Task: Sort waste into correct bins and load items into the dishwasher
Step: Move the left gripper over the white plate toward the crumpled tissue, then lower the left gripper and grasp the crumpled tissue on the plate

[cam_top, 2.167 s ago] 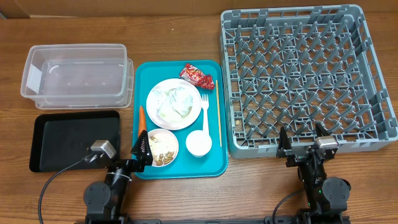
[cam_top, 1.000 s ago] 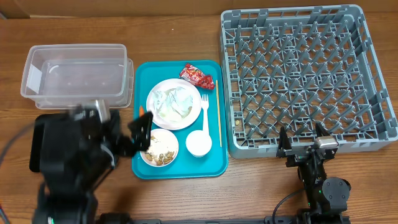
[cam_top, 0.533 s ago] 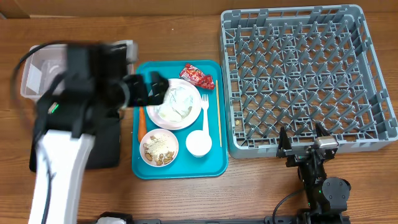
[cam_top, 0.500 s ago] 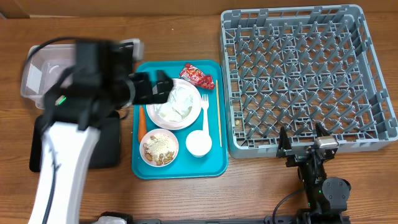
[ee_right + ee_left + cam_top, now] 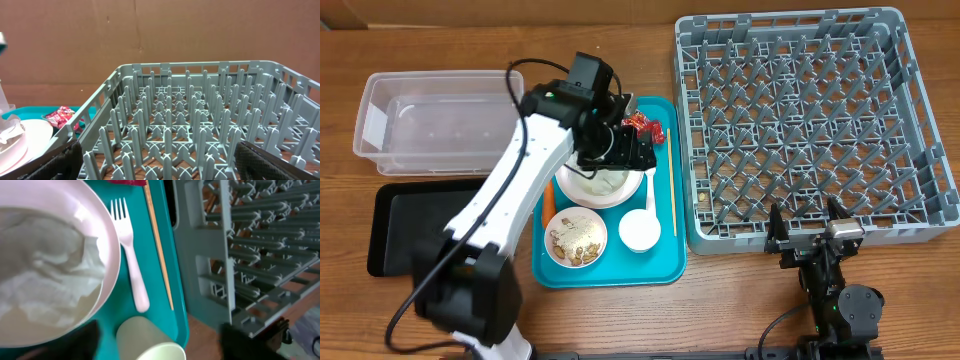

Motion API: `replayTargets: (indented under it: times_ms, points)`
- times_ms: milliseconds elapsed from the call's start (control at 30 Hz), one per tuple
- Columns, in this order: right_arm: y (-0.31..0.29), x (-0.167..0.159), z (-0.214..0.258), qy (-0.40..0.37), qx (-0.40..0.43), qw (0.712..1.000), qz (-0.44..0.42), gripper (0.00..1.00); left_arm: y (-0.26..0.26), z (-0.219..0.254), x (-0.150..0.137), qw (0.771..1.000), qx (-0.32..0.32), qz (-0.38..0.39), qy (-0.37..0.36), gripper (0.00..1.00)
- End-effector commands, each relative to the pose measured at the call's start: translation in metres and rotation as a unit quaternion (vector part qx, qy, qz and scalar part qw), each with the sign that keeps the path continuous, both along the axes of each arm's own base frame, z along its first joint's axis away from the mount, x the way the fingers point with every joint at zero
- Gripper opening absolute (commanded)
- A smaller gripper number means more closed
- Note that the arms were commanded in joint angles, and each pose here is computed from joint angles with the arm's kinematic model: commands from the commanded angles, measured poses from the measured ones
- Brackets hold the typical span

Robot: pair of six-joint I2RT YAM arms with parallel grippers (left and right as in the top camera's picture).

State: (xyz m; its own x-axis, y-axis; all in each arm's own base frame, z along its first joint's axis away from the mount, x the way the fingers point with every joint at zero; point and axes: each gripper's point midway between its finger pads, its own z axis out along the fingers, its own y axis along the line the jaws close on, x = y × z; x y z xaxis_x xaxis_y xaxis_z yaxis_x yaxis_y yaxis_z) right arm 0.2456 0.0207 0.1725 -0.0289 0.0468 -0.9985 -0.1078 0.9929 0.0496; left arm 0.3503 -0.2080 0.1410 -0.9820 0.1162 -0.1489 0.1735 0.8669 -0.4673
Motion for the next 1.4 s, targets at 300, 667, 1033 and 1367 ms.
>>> replayTargets:
  times_ms: [300, 667, 1033, 1367]
  points:
    - [0.000, 0.000, -0.002, -0.003, -0.001, 1.000, -0.001, 1.00, 0.025, -0.026, 0.026, 0.993, 0.093, 0.073, -0.014, 0.51]
    - [0.000, 0.000, -0.002, -0.003, -0.001, 1.000, -0.001, 1.00, 0.035, -0.035, 0.018, 0.988, 0.121, 0.096, 0.006, 0.38]
    - [0.000, 0.000, -0.002, -0.003, -0.001, 1.000, -0.001, 1.00, 0.042, -0.038, 0.026, 0.984, 0.143, 0.107, -0.014, 0.13]
    - [0.000, 0.000, -0.002, -0.003, -0.001, 1.000, -0.001, 1.00, 0.043, -0.082, 0.023, 0.983, 0.135, 0.127, -0.015, 0.34]
